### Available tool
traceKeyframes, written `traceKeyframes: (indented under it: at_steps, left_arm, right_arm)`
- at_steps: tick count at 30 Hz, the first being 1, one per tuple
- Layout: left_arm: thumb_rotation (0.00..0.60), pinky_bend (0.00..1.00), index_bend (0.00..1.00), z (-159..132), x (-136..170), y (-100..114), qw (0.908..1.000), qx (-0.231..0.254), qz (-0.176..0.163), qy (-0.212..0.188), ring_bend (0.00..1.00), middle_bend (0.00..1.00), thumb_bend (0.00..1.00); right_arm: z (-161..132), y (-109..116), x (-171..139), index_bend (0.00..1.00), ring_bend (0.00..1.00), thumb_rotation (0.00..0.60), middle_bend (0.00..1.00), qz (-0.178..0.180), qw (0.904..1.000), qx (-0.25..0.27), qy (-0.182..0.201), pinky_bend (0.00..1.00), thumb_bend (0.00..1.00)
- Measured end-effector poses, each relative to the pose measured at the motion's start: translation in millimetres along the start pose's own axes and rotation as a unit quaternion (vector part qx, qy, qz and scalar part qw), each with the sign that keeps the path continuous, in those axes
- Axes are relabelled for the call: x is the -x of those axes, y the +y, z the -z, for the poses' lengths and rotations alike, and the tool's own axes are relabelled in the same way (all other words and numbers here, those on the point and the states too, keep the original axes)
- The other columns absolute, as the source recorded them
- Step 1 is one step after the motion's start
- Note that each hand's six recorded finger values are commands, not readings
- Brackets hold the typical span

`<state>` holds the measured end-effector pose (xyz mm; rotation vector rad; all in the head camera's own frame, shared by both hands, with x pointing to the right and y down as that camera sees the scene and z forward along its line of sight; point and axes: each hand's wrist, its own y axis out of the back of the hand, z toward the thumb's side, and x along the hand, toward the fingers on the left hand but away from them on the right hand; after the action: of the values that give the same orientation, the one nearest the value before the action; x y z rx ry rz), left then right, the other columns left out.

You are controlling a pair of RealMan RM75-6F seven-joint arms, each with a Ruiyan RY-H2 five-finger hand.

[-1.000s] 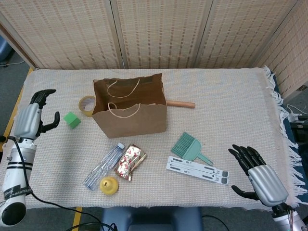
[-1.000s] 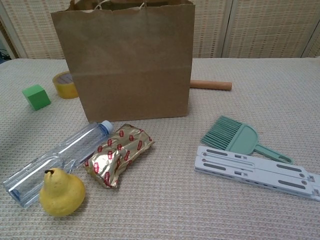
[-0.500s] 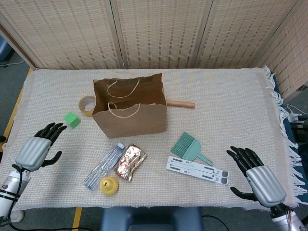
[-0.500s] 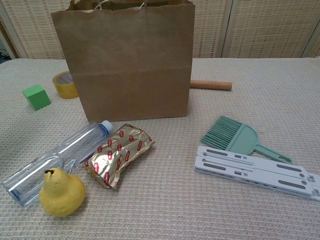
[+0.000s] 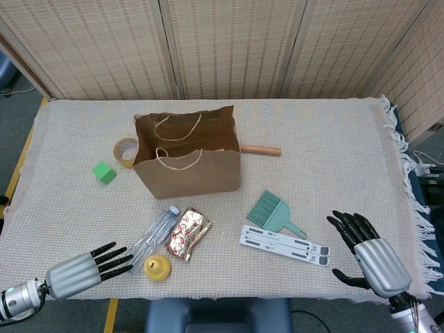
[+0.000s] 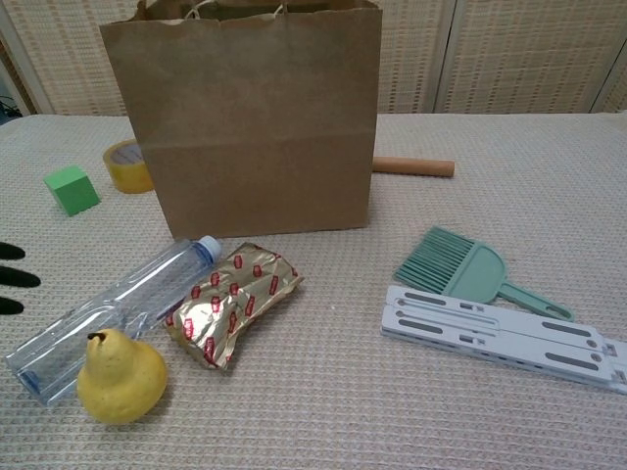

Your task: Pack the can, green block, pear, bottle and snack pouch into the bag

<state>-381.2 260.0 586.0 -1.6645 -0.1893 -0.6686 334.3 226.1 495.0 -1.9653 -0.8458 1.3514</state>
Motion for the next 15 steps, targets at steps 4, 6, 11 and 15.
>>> traceKeyframes:
  at_steps: [4, 6, 11, 15]
  left_arm:
    - [0.600, 0.15, 0.00, -12, 3, -5, 0.9999, -0.006, 0.004, -0.015, 0.00, 0.00, 0.40]
    - [0.600, 0.15, 0.00, -15, 3, -6, 0.9999, 0.001, 0.005, -0.010, 0.00, 0.00, 0.40]
    - [0.600, 0.15, 0.00, -27, -3, -5, 0.9999, 0.015, -0.001, -0.008, 0.00, 0.00, 0.40]
    - [0.600, 0.15, 0.00, -34, -14, 2, 0.9995, 0.027, -0.012, -0.011, 0.00, 0.00, 0.40]
  right_arm:
    - [2, -1, 0, 0.00, 0.00, 0.600, 0.00, -0.002, 1.0000, 0.000, -0.003, 0.00, 0.10]
    - [3, -1, 1, 0.00, 0.00, 0.600, 0.00, -0.004, 1.0000, -0.001, -0.003, 0.00, 0.10]
    - [2, -2, 1, 0.00, 0.00, 0.600, 0.00, -0.006, 1.0000, -0.002, -0.001, 0.00, 0.10]
    - [1, -3, 1, 0.00, 0.00, 0.600, 0.00, -0.007, 1.0000, -0.003, 0.000, 0.00, 0.10]
